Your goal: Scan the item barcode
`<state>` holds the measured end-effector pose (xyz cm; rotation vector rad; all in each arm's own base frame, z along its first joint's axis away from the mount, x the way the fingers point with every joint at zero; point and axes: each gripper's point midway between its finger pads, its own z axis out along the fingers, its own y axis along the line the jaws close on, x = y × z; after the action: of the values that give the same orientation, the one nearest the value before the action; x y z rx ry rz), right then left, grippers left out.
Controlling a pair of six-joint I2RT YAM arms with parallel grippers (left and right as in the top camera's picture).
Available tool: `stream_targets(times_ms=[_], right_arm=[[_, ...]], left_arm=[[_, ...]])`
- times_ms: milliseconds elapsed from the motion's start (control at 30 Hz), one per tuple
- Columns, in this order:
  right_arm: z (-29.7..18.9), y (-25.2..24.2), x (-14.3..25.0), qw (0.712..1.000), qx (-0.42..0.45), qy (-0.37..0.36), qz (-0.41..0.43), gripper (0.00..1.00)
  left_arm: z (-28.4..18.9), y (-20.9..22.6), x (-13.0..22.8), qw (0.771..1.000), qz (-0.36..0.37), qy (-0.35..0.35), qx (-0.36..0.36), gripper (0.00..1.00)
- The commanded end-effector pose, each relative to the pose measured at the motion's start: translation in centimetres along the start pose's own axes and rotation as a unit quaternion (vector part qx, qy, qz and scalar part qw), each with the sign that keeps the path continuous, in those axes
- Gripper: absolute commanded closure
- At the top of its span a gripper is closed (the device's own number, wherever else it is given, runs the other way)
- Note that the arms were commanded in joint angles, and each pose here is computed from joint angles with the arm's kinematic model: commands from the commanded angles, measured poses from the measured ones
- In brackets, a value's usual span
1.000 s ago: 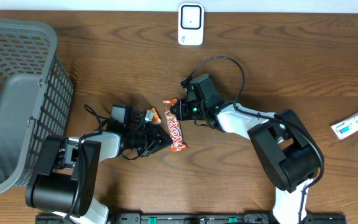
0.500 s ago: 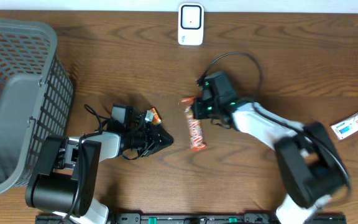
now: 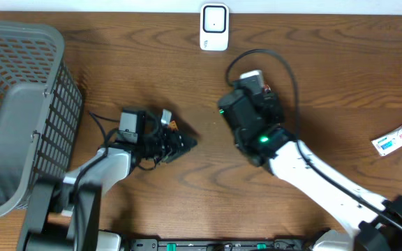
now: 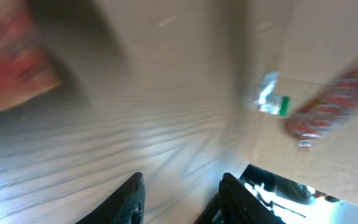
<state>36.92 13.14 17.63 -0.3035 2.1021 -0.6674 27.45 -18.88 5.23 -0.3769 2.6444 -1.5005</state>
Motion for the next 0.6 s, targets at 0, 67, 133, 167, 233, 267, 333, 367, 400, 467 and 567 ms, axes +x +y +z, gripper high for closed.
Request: stream_targets(times_ms=[0, 67, 133, 167, 233, 267, 333, 367, 400, 467, 567], right_arm=[[-0.3, 1.1, 1.1, 0.987, 0.104, 0.0, -0.119, 0.99], [-0.2, 3.0, 1.9, 0.981, 0.113, 0.002, -0.159, 0.99], [0.0, 4.8, 2.9, 0.974, 0.115, 0.003, -0.194, 0.99], [0.1, 5.8, 3.5, 0.971, 0.111, 0.005, -0.21, 0.99], [0.1, 7.4, 4.3, 0.967, 0.104, 0.005, -0.233, 0.99], [0.2, 7.9, 4.7, 0.965, 0.102, 0.005, -0.242, 0.99], [0.1, 9.1, 5.3, 0.96, 0.098, 0.004, -0.261, 0.99], [0.0, 9.4, 5.5, 0.96, 0.096, 0.002, -0.265, 0.99], [-0.3, 10.0, 5.6, 0.958, 0.093, -0.002, -0.272, 0.98], [-0.8, 10.5, 5.6, 0.957, 0.087, -0.008, -0.275, 0.81], [-2.1, 11.7, 5.5, 0.955, 0.075, -0.025, -0.284, 0.58]], left_arm=[[-3.2, -4.4, -2.5, 0.995, 0.063, -0.064, 0.034, 0.59], [-4.8, -5.0, -3.2, 0.993, 0.067, -0.089, 0.041, 0.59], [-6.2, -5.3, -3.8, 0.991, 0.066, -0.111, 0.043, 0.58], [-7.0, -5.3, -4.1, 0.989, 0.064, -0.123, 0.044, 0.58], [-8.3, -5.3, -4.6, 0.987, 0.058, -0.142, 0.044, 0.58], [-8.9, -5.2, -4.9, 0.986, 0.055, -0.151, 0.044, 0.58], [-9.8, -4.9, -5.2, 0.984, 0.048, -0.164, 0.043, 0.58], [-10.0, -4.9, -5.3, 0.984, 0.048, -0.167, 0.043, 0.58], [-10.3, -4.9, -5.5, 0.983, 0.049, -0.171, 0.044, 0.58], [-10.5, -4.7, -5.6, 0.983, 0.046, -0.174, 0.044, 0.58], [-10.5, -4.7, -5.7, 0.982, 0.046, -0.175, 0.044, 0.58]])
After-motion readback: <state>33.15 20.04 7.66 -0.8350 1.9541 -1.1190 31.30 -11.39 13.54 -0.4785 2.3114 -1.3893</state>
